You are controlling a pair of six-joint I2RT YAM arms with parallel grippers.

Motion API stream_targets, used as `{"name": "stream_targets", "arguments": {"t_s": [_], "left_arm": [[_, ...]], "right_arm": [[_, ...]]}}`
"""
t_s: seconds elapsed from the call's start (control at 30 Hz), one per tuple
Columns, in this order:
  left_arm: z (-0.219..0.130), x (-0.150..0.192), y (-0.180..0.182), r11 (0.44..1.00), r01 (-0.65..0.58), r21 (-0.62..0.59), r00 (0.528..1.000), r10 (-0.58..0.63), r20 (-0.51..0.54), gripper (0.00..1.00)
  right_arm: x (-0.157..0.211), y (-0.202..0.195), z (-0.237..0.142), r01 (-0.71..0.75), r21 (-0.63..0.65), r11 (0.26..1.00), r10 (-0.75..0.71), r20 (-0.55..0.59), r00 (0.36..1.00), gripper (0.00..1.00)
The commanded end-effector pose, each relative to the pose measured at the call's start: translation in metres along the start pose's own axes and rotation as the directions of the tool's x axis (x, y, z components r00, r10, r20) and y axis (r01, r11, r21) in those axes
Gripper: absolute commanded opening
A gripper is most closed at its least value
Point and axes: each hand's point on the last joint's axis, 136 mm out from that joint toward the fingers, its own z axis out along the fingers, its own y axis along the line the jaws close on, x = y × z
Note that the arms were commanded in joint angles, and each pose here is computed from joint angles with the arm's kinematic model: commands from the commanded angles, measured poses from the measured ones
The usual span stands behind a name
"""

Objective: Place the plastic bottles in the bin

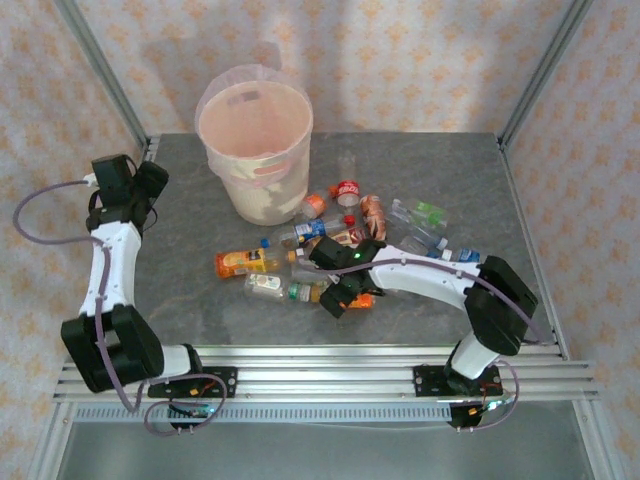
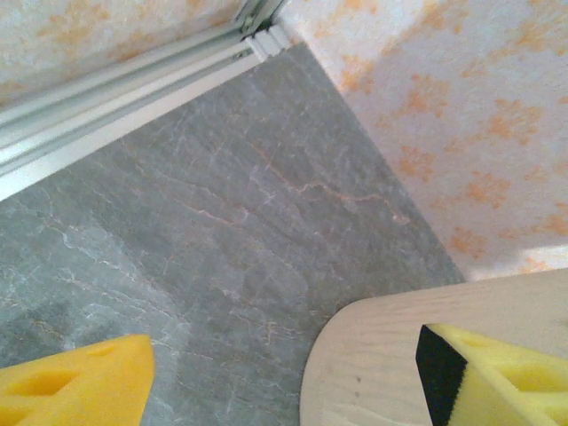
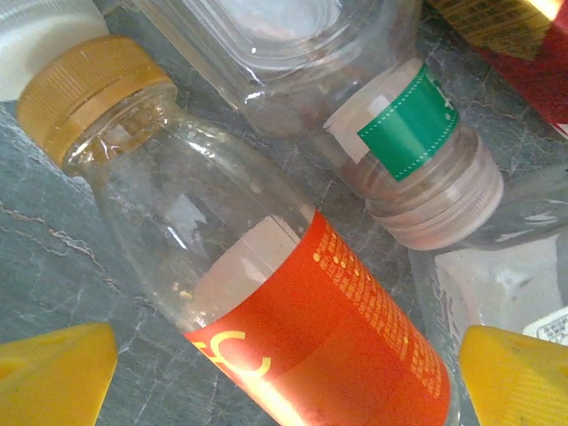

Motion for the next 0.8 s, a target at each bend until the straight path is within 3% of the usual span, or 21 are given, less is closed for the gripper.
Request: {"name": "stream_targets", "arguments": {"t_s": [0.0,0.23,0.77], "left_arm": [[-0.025,-0.006,0.004,0.999,-0.046,-0.028,0.998,0.047,0.045,0.80],[-0.054,-0.016,0.000,0.997,-0.077,-0.031,0.993,0.080,0.093,0.80],[-0.070,-0.020,-0.007,0.996,-0.086,-0.011,0.991,0.087,0.100,0.80]], "right_arm": [[0.004,0.000,0.001,0.033,0.011,0.999,-0.032,-0.038,0.999,0.99],[0.016,0.012,0.011,0.040,-0.035,0.999,-0.043,-0.097,0.994,0.97],[0.040,0.028,0.038,0.011,-0.067,0.998,-0.023,-0.190,0.982,0.82]]}}
